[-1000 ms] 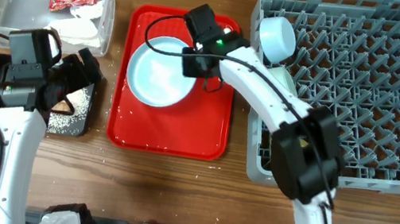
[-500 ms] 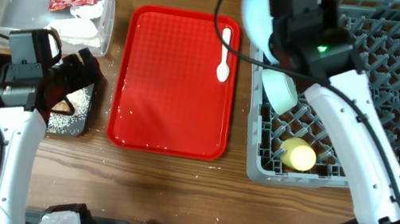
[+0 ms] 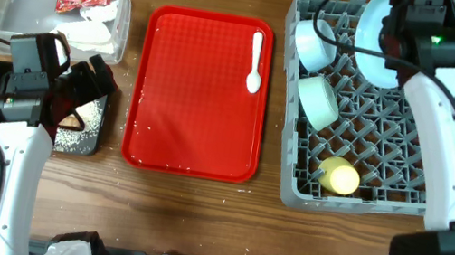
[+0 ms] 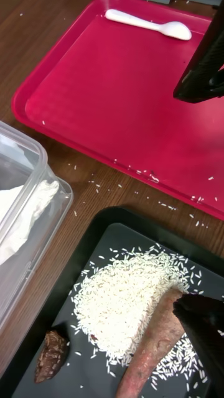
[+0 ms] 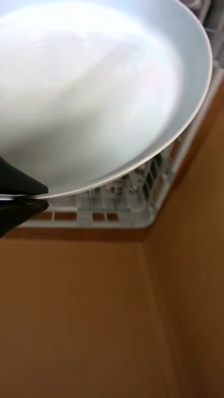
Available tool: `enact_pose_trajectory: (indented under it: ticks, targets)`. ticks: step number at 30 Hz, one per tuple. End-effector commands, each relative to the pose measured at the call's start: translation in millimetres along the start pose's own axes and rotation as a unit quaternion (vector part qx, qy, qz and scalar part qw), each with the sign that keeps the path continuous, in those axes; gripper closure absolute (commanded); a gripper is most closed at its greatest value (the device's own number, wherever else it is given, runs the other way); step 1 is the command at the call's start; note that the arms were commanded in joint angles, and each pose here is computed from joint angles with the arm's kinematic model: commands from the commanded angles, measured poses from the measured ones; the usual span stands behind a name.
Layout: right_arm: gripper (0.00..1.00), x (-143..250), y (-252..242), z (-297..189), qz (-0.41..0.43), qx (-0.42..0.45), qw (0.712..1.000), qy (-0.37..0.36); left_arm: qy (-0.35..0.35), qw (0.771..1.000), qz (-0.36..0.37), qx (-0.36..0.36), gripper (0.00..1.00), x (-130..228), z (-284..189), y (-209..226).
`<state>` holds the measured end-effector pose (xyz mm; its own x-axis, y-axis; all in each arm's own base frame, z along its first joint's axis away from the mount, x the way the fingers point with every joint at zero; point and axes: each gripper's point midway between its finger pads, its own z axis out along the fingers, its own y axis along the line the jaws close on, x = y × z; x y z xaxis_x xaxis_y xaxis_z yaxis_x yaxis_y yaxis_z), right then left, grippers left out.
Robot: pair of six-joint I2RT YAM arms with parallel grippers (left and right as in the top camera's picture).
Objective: Sort waste into correct bins and load items into the dishwasher rack
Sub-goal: 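Stand the light-blue plate upright in the rack and release it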
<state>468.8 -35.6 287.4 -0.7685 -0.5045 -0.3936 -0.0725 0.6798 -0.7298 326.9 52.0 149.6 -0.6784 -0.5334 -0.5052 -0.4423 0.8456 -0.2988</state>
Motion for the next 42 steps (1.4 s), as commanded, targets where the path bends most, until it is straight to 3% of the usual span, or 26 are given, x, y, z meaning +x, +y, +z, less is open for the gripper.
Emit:
enact_pose_trajectory:
  ticks: [1, 6, 12, 19, 29, 31, 32, 38, 42]
  targets:
    - [0.96, 8.0, 32.2, 35.6, -0.022, -0.054, 0.998, 0.018, -0.013, 1.000, -0.001, 0.001, 0.00, -7.5, -5.5, -0.6]
    - [0.96, 15.8, 57.1, 60.3, -0.042, -0.068, 0.996, 0.047, -0.013, 1.000, -0.001, 0.001, 0.00, -7.5, -5.5, -0.6]
    - [0.96, 9.2, 71.6, 62.9, -0.036, -0.099, 0.994, 0.031, -0.013, 1.000, -0.001, 0.001, 0.00, -7.5, -5.5, -0.6]
    - [0.96, 22.5, 35.2, 65.8, -0.013, 0.002, 0.997, 0.075, -0.012, 1.000, -0.001, 0.001, 0.00, -7.5, -5.5, -0.7]
    - [0.96, 21.4, 36.0, 62.7, -0.007, 0.010, 0.997, 0.077, -0.013, 1.000, -0.001, 0.001, 0.00, -7.5, -5.5, -0.6]
    - [0.43, 13.1, 44.6, 56.7, -0.014, 0.006, 0.998, 0.066, -0.013, 1.000, -0.001, 0.001, 0.00, -7.5, -5.5, -0.6]
    - [0.00, 10.3, 46.9, 54.8, -0.015, 0.005, 0.998, 0.062, -0.013, 1.000, -0.001, 0.001, 0.00, -7.5, -5.5, -0.6]
    - [0.00, -6.4, 45.4, 38.9, 0.077, -0.021, 0.996, 0.028, -0.013, 1.000, -0.001, 0.001, 0.00, -7.5, -5.5, -0.6]
    - [0.00, -35.1, 72.8, -10.0, 0.080, -0.176, 0.980, -0.047, -0.013, 1.000, -0.001, 0.001, 0.00, -7.5, -5.5, -0.6]
